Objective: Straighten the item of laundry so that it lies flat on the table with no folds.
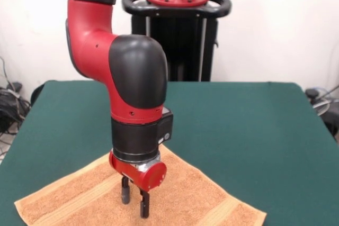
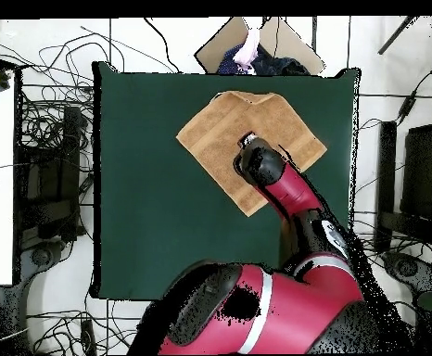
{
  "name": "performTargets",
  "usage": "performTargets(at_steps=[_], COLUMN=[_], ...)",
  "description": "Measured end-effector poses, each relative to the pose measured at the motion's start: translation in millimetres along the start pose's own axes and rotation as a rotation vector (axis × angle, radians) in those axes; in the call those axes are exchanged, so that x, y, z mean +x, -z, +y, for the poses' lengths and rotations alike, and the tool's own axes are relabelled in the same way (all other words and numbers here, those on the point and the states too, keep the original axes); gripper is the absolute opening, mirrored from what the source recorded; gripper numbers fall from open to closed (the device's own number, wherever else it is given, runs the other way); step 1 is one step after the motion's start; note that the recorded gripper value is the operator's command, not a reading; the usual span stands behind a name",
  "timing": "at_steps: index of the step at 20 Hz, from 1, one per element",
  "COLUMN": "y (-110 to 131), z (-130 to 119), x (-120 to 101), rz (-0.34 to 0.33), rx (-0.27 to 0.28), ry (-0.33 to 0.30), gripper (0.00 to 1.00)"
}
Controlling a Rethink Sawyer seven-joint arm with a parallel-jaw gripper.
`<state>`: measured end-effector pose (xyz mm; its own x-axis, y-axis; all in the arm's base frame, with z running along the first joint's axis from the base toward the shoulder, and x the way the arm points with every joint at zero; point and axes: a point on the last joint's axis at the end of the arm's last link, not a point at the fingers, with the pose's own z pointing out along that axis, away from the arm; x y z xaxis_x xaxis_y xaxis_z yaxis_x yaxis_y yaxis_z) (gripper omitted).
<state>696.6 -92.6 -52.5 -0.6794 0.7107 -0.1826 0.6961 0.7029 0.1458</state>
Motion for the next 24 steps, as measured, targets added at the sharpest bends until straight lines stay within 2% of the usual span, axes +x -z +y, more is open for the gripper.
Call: performTargets(at_steps=[8, 17, 24], y=[1, 1, 5], z=[-4, -6, -12], x=[7, 13, 26], rz=[0.011, -0.015, -0.001], rx=[0.008, 0.016, 0.032], ry=[-0.002, 0.003, 0.005], gripper=[1.00, 1.00, 1.00])
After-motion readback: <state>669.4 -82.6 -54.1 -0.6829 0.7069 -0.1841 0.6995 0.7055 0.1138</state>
